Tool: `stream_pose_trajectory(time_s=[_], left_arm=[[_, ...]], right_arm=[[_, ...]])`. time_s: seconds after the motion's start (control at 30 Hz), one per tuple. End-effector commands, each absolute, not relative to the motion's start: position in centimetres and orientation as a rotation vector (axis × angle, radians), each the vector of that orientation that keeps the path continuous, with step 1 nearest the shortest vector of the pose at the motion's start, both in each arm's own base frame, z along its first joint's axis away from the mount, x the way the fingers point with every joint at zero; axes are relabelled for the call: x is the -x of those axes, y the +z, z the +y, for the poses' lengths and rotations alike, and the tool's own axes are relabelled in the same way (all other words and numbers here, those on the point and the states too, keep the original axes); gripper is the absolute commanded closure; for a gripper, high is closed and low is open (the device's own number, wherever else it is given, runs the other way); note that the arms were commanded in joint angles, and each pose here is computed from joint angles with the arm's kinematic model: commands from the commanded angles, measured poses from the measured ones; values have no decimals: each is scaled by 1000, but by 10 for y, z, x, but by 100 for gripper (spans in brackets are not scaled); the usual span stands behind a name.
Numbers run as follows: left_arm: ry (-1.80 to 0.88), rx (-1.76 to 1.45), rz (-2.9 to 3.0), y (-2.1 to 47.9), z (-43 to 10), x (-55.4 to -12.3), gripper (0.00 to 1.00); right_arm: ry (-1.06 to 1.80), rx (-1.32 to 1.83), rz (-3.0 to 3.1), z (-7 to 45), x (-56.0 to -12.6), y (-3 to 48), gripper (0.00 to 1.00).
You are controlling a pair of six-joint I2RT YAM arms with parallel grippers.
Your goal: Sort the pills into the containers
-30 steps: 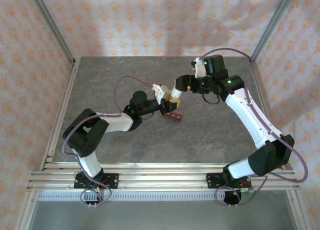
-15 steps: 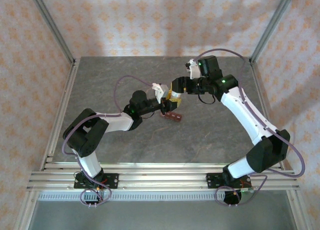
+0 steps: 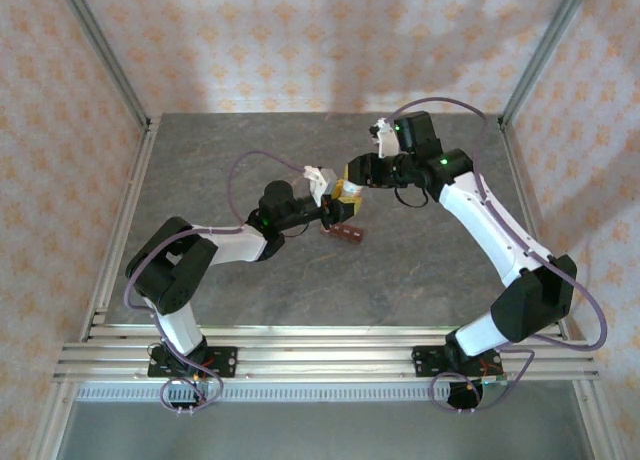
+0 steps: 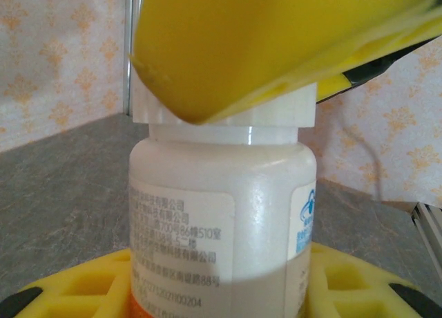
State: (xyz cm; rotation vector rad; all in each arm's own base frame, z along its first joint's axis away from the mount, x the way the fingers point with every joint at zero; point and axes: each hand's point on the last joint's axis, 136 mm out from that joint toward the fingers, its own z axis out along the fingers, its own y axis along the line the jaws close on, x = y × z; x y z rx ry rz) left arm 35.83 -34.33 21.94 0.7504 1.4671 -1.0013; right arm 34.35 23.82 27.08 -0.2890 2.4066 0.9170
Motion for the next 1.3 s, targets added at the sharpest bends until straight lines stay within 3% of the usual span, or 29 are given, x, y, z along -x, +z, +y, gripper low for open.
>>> stream_pose_trajectory(time_s=[0.0, 0.2, 0.47, 0.6, 0.63, 0.67, 0.97, 1.27], left_arm=[[-1008, -764, 1326, 260, -346, -352, 100], [-996, -755, 1329, 258, -345, -355, 100], [-974, -728, 1338, 253, -344, -360, 96], [-934, -681, 1366, 245, -336, -366, 60], [-924, -674, 1371, 243, -335, -366, 18], [-918, -671, 1378, 240, -333, -366, 1], [-848, -632, 1404, 224, -309, -354, 0], [-660, -569, 1582, 209, -270, -368, 0]], right_arm=[[936, 211, 2419, 241, -344, 268, 70], [907, -43, 2448, 239, -341, 261, 76], [773, -69, 2455, 227, -343, 248, 76], [684, -66, 2429, 219, -354, 252, 77], [663, -67, 2425, 217, -357, 253, 77], [645, -70, 2420, 215, -360, 253, 77], [528, -184, 2357, 184, -393, 252, 77], [294, -370, 2247, 117, -422, 220, 77]])
